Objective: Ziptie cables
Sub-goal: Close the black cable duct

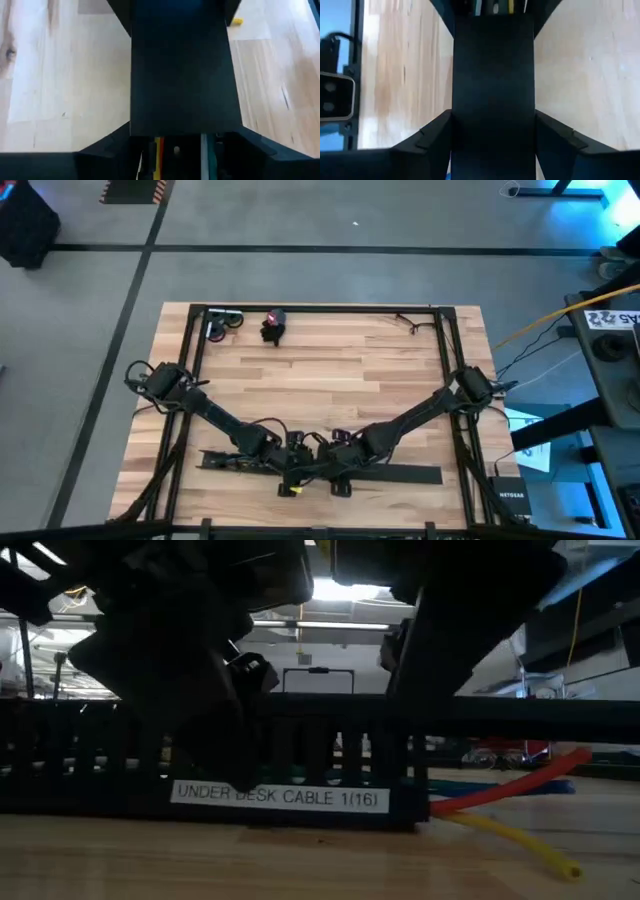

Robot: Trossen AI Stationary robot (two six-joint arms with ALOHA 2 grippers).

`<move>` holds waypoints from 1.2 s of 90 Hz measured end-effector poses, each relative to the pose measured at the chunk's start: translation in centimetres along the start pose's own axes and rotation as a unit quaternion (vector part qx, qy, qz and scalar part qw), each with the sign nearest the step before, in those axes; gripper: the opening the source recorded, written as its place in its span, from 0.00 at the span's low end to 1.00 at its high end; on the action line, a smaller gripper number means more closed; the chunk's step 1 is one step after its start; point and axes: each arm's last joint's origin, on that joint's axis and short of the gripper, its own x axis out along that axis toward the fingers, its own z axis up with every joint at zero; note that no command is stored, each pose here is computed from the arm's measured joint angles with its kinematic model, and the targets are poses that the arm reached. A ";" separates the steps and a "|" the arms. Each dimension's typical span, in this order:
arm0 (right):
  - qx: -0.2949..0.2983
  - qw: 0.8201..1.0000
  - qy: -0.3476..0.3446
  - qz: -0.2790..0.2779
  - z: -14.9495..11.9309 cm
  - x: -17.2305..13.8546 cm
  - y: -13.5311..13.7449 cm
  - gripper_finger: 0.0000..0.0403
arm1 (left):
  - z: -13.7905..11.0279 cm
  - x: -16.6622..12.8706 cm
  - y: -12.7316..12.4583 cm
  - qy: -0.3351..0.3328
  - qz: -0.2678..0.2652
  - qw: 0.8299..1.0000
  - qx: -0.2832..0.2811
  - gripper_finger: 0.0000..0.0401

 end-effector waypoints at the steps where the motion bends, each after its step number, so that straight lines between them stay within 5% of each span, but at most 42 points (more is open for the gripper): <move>1: 0.002 1.000 0.001 0.000 0.0 0.1 0.0 0.55 | 0.0 0.0 0.1 -0.001 0.001 1.000 -0.001 0.55; 40: 0.031 0.999 -0.005 -0.007 0.0 1.0 -0.2 0.55 | 1.0 0.8 1.4 -0.020 -0.007 1.000 0.008 0.67; 63: 0.028 1.000 0.006 -0.013 -0.1 1.0 -0.4 0.55 | 2.0 -4.0 1.5 0.021 0.000 1.000 0.000 0.69; 94: 0.026 1.000 0.011 -0.012 -0.2 1.1 -0.4 0.55 | -2.3 -3.8 0.8 0.089 0.019 0.995 0.030 0.69; 108: 0.018 1.000 0.008 -0.007 -0.1 1.1 -0.3 0.55 | -3.2 -3.0 1.5 0.049 0.007 0.999 0.004 0.63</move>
